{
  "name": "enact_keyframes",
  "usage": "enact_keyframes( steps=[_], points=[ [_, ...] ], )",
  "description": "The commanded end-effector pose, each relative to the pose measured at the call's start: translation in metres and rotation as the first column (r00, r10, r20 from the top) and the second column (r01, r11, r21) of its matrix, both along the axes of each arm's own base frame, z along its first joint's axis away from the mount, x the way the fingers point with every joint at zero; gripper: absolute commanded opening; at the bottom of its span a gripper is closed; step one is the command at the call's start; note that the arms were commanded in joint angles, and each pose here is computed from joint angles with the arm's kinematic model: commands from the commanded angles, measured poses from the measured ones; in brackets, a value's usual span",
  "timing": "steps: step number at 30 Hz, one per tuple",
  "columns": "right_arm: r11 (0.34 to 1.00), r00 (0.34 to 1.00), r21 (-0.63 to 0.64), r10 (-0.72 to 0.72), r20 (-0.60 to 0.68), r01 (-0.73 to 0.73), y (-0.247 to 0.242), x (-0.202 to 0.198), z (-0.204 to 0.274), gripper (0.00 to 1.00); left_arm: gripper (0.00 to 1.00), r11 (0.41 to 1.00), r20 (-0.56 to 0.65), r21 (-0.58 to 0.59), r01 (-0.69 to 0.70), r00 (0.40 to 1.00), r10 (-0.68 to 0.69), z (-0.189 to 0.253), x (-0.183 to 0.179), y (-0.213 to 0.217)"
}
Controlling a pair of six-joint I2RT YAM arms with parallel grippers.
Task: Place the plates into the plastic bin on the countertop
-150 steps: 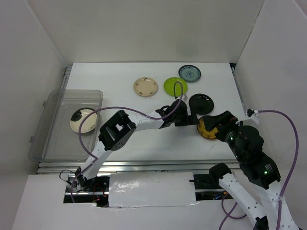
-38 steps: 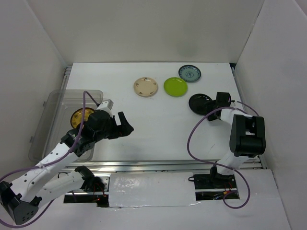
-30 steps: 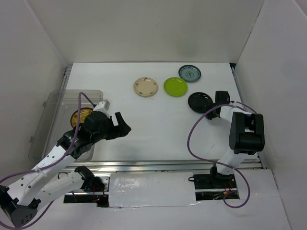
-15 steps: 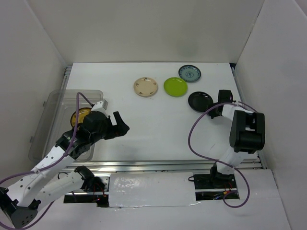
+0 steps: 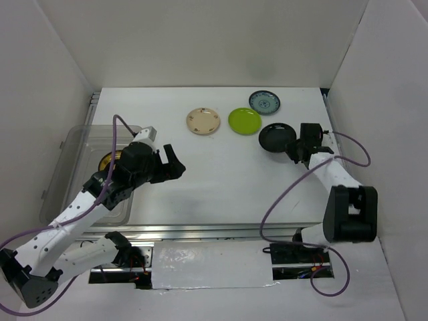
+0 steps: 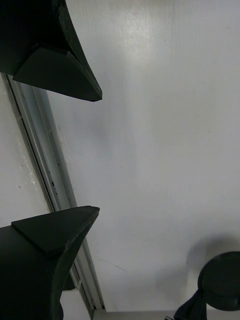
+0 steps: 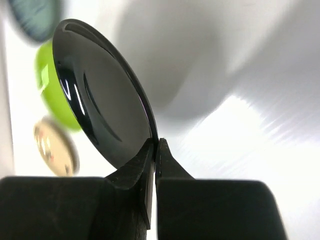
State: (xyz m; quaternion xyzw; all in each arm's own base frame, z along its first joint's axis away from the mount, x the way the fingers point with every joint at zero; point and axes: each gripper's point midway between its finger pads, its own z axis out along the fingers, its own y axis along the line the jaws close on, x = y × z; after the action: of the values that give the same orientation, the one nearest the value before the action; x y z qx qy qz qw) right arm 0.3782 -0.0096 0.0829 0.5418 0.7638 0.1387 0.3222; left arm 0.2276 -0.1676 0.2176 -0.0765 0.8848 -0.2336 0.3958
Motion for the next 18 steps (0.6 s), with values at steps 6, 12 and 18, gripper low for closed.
enact_keyframes(
  steps=[6,12,18],
  points=[
    [0.897,0.893,-0.199,0.426,0.149,-0.395,0.091,-0.036,0.079,0.0,0.99,0.932,0.217,-0.165,0.322,0.934,-0.284,0.074,0.052,-0.074],
    [0.685,0.615,-0.115,0.704,0.355,-0.719,0.173,-0.071,0.114,0.0,0.99,0.906,0.16,-0.17,0.387,0.918,-0.363,0.057,0.084,-0.094],
    [0.523,0.446,-0.079,0.788,0.426,-0.849,0.207,-0.093,0.131,0.0,0.91,0.902,0.062,-0.182,0.392,0.92,-0.388,0.023,0.093,-0.104]
  ],
)
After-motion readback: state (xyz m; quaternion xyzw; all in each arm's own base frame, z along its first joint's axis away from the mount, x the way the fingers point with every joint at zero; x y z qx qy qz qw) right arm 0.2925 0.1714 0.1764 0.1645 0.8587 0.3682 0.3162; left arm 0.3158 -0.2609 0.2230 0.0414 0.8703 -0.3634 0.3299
